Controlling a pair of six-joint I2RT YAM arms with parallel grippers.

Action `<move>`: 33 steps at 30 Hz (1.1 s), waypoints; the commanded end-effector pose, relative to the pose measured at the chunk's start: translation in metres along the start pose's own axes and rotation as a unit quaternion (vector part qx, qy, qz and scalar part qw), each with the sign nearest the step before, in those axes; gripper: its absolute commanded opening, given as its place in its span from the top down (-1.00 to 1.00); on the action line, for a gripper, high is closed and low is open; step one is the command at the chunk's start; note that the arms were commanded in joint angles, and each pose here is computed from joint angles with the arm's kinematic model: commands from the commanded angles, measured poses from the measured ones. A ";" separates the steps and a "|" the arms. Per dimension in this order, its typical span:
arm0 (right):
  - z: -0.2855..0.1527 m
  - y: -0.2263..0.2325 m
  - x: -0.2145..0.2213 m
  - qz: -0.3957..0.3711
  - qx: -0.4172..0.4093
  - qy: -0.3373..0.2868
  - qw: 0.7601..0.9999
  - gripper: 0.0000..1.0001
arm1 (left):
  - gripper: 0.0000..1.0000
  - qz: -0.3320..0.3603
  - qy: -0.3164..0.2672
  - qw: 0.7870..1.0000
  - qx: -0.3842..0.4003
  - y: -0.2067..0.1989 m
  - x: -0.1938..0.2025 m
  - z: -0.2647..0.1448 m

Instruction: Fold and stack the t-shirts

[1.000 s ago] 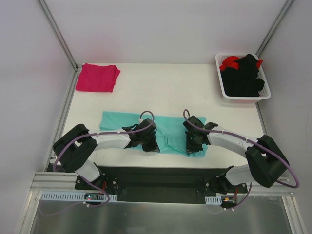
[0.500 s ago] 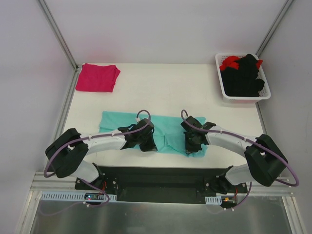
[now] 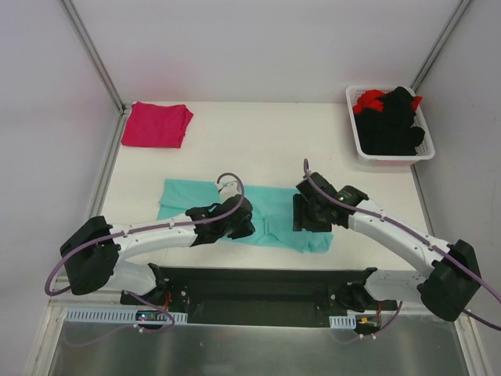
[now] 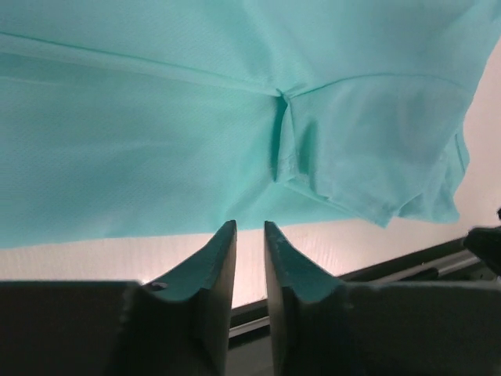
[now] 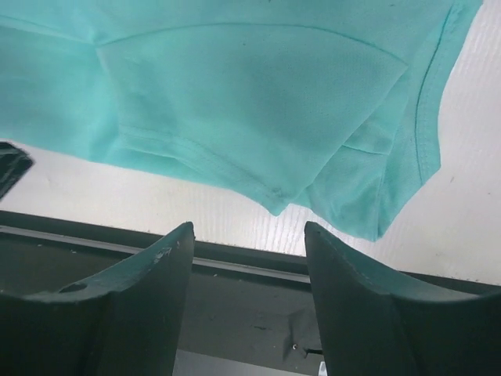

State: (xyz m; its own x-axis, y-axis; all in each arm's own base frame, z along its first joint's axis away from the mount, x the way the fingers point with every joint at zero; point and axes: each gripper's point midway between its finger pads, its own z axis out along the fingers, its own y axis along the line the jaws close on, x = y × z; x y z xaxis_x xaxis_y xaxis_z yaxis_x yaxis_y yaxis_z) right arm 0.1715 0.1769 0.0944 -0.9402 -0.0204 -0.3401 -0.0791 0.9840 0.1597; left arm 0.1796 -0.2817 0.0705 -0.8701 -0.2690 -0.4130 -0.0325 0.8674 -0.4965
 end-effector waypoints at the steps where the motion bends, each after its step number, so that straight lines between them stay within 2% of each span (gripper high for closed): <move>1: -0.031 -0.006 -0.006 0.000 0.010 -0.020 1.000 -0.24 | 0.46 0.069 -0.084 0.993 -0.049 -0.012 -0.015 0.005; 2: -0.034 -0.007 -0.005 -0.002 0.010 -0.020 1.000 -0.24 | 0.34 0.080 -0.125 0.987 -0.066 -0.015 -0.025 0.005; 4: -0.042 -0.009 -0.008 0.001 0.008 -0.032 0.999 -0.24 | 0.01 0.114 -0.147 0.979 -0.083 -0.018 -0.011 0.011; 6: -0.048 -0.013 -0.007 0.001 0.011 -0.037 0.999 -0.25 | -0.03 0.126 -0.185 0.970 -0.093 -0.027 -0.015 0.011; 8: -0.053 -0.018 -0.004 0.002 0.013 -0.040 0.999 -0.25 | -0.18 0.142 -0.196 0.965 -0.102 -0.031 -0.005 0.017; 15: -0.065 -0.028 0.004 0.007 0.007 -0.054 0.998 -0.26 | -0.17 0.175 -0.220 0.947 -0.153 -0.018 0.003 0.019; 21: -0.065 -0.031 0.009 0.007 0.005 -0.052 0.999 -0.25 | -0.18 0.209 -0.246 0.921 -0.218 -0.005 -0.007 0.012; 33: -0.066 -0.035 0.013 0.009 0.005 -0.052 0.999 -0.22 | -0.17 0.229 -0.238 0.915 -0.234 -0.012 0.015 0.016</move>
State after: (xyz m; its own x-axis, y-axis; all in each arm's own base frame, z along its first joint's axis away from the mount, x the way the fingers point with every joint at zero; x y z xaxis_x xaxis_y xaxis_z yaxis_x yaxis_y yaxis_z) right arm 0.1453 0.1372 0.1460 -0.9007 0.0057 -0.4345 -0.0734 0.9835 0.1652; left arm 0.1769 -0.3019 0.0502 -0.5634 0.0988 -0.8202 -0.0061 0.9923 0.1237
